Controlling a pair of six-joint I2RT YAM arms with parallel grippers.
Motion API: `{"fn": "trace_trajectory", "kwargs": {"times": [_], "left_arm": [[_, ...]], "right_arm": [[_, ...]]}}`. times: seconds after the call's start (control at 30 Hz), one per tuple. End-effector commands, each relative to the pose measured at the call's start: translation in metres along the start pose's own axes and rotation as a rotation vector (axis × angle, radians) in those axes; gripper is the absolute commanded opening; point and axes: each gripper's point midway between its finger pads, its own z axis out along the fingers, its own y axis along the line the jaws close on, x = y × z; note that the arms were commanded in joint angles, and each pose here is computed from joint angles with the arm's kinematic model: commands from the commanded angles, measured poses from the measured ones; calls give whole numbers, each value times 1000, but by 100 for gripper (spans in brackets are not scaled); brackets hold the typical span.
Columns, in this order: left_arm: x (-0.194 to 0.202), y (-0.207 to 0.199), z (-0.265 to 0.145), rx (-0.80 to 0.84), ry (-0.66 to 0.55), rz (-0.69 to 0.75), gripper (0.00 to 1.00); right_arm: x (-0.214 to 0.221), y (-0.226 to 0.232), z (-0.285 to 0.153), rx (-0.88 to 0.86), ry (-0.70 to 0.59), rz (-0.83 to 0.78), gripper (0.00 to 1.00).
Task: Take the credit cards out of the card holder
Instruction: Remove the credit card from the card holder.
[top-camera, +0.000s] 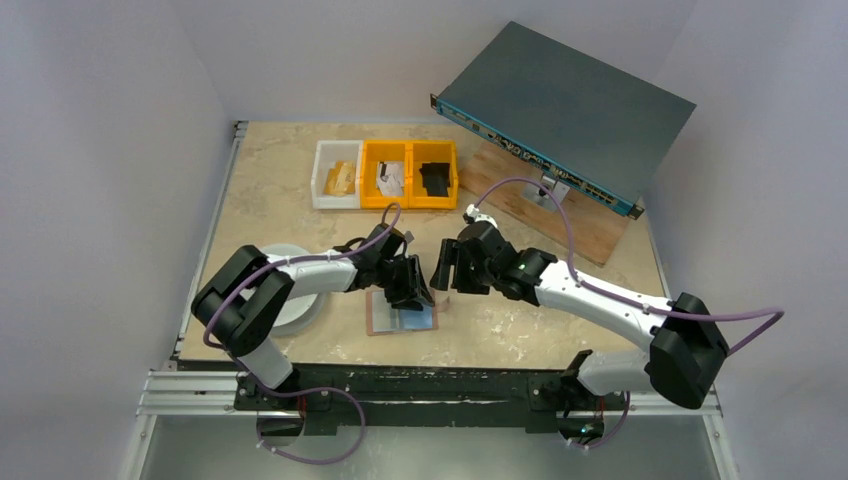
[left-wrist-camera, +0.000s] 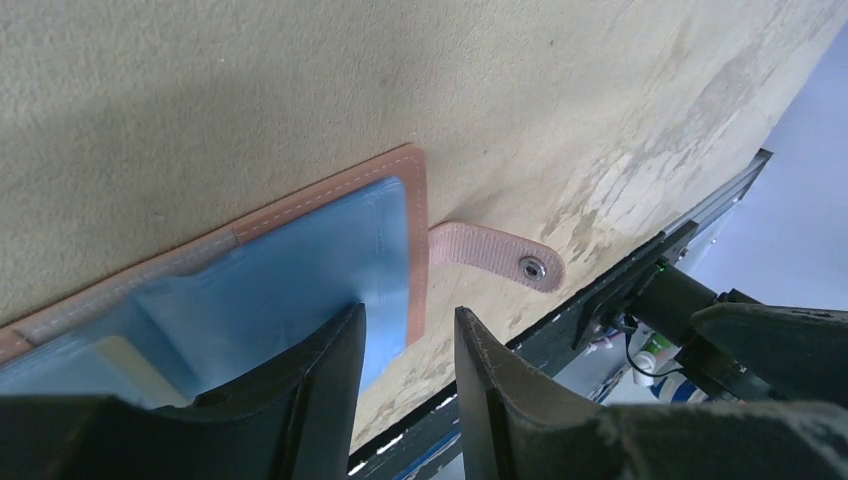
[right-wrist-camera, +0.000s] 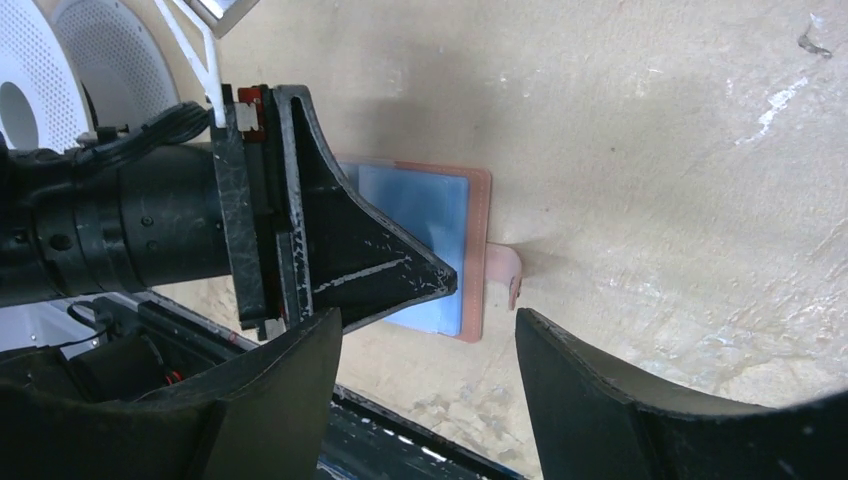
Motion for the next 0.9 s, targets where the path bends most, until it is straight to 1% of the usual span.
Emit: {"fn": "trace_trajectory", "kwargs": {"times": [0.0,0.13,0.4,0.53,0.7,0.87], "left_arm": [[-8,-3,8,10,-27,-8,38],[-8,-6,3,19,-34,3,38],[-20,-21,-34,25,-115,49,39],[-24,-17,-44,22,-136,46,39],[-29,1,-61,-5,-178,13,39],[-34,42,-89,-112,-268,-75,40]], "right_arm": [[-4,-3,-3,5,-28,19,63],[-2,-1,-1,-3,-16,16,62],[-5,8,3,-31,-17,9,60],[-4,13,4,-51,-12,10,59],[4,34,7,-96,7,-15,56],[25,66,27,-114,66,-83,52]]}}
